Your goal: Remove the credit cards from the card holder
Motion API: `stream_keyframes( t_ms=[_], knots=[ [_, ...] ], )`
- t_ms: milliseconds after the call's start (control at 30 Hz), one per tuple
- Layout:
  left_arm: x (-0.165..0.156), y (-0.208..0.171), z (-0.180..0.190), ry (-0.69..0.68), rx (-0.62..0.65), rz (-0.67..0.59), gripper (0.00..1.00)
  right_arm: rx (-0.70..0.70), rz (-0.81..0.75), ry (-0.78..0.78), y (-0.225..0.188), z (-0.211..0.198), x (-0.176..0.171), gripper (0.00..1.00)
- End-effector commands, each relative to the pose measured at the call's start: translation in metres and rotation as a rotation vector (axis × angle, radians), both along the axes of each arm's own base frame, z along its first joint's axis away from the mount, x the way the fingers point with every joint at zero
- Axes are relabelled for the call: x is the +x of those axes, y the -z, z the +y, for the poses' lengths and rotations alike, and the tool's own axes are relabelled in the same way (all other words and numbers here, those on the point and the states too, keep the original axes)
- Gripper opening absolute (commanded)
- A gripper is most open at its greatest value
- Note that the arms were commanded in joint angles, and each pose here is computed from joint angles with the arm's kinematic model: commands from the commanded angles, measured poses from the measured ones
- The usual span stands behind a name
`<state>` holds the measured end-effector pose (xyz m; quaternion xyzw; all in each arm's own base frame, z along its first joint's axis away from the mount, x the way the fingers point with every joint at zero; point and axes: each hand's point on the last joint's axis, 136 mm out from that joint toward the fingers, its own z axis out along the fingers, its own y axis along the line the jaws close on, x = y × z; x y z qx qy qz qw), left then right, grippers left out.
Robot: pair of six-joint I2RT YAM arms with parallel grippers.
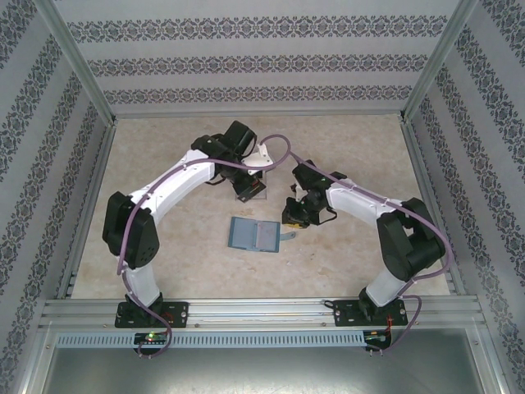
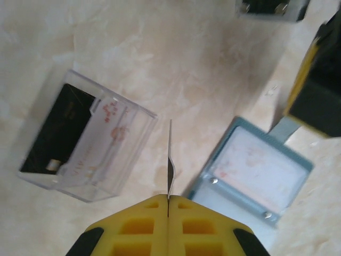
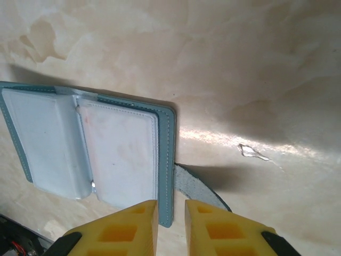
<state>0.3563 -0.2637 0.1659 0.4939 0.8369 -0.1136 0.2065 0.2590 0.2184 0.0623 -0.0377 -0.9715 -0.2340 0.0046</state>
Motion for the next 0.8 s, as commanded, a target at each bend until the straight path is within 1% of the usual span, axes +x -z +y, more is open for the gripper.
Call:
stream_keyframes(
  t_ms=[0, 133, 333, 500, 767],
  knots=[
    [0.009, 0.004, 0.014, 0.180, 0.125, -0.056, 0.00, -0.012, -0.023, -0.009, -0.009, -0.006, 0.001, 0.22],
    [0.022, 0.001, 0.014, 0.269, 0.159, -0.057, 0.00, -0.012, -0.023, -0.006, -0.008, -0.007, 0.000, 0.22],
    [0.037, 0.004, 0.011, 0.417, 0.217, -0.102, 0.00, -0.007, -0.013, 0.007, -0.004, -0.007, -0.002, 0.22],
    [0.055, 0.011, 0.014, 0.457, 0.263, -0.118, 0.00, -0.010, -0.013, 0.015, -0.002, -0.007, 0.000, 0.22],
    [0.075, 0.026, 0.017, 0.465, 0.292, -0.108, 0.00, -0.010, 0.006, 0.021, 0.004, -0.008, -0.002, 0.22]
  ],
)
